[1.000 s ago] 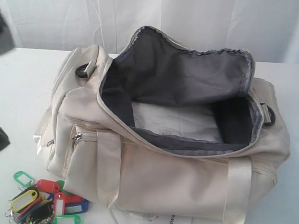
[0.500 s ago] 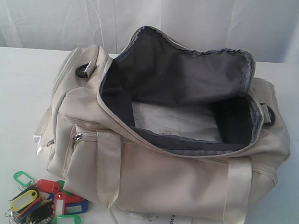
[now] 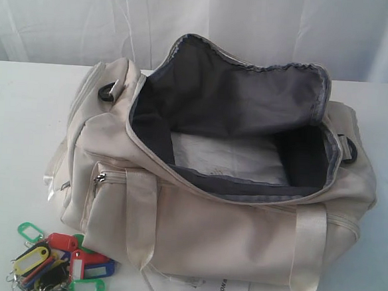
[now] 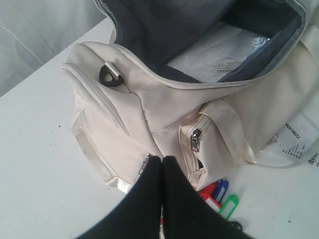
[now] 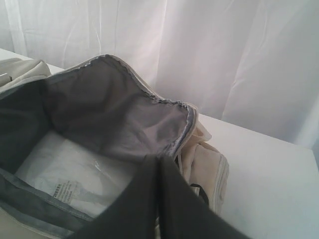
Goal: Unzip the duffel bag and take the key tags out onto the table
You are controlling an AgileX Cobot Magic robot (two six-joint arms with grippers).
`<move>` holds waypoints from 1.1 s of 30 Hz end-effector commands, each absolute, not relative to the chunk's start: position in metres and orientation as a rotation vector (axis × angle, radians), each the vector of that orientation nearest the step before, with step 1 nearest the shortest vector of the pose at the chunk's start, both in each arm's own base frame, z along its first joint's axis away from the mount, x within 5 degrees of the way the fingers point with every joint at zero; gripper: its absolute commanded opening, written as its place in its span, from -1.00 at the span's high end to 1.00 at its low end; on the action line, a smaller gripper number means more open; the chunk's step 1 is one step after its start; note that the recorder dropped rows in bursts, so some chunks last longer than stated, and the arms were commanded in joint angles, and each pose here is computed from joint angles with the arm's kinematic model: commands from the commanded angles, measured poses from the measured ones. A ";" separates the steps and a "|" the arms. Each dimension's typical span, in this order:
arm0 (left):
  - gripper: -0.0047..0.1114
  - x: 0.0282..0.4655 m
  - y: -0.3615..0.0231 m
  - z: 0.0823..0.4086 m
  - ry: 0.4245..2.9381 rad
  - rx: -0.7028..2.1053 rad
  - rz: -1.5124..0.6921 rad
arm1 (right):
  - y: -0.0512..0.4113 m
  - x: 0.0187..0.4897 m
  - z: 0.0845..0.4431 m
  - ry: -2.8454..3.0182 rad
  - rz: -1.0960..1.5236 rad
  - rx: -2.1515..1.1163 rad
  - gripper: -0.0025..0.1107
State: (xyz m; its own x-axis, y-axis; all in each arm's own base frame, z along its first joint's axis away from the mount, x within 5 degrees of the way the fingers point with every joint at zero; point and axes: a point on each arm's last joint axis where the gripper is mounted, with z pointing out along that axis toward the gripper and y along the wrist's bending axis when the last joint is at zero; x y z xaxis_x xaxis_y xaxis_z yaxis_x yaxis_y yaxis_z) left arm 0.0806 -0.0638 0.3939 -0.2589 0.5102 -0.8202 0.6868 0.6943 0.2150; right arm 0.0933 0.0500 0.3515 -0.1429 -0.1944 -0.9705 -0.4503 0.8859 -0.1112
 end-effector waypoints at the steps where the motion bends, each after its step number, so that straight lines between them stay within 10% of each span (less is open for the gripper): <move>1: 0.92 0.080 -0.062 0.395 1.919 0.916 -0.226 | 0.050 0.093 0.351 1.716 0.240 -0.501 0.96; 18: 0.92 0.019 0.010 0.413 1.818 0.166 0.222 | 0.050 0.093 0.351 1.717 0.239 -0.501 0.96; 33: 0.92 -0.050 0.013 0.410 1.588 0.093 0.259 | 0.050 0.093 0.351 1.717 0.239 -0.501 0.96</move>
State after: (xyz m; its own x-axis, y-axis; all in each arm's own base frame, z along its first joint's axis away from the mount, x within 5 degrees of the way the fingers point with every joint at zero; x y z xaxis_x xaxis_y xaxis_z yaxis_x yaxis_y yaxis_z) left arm -0.0436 0.0122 0.4103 -0.0623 0.2197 -0.9736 -0.1003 0.9692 0.2251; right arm 0.0933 0.0500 0.3515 -0.1429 -0.1944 -0.9705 -0.4503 0.8859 -0.1112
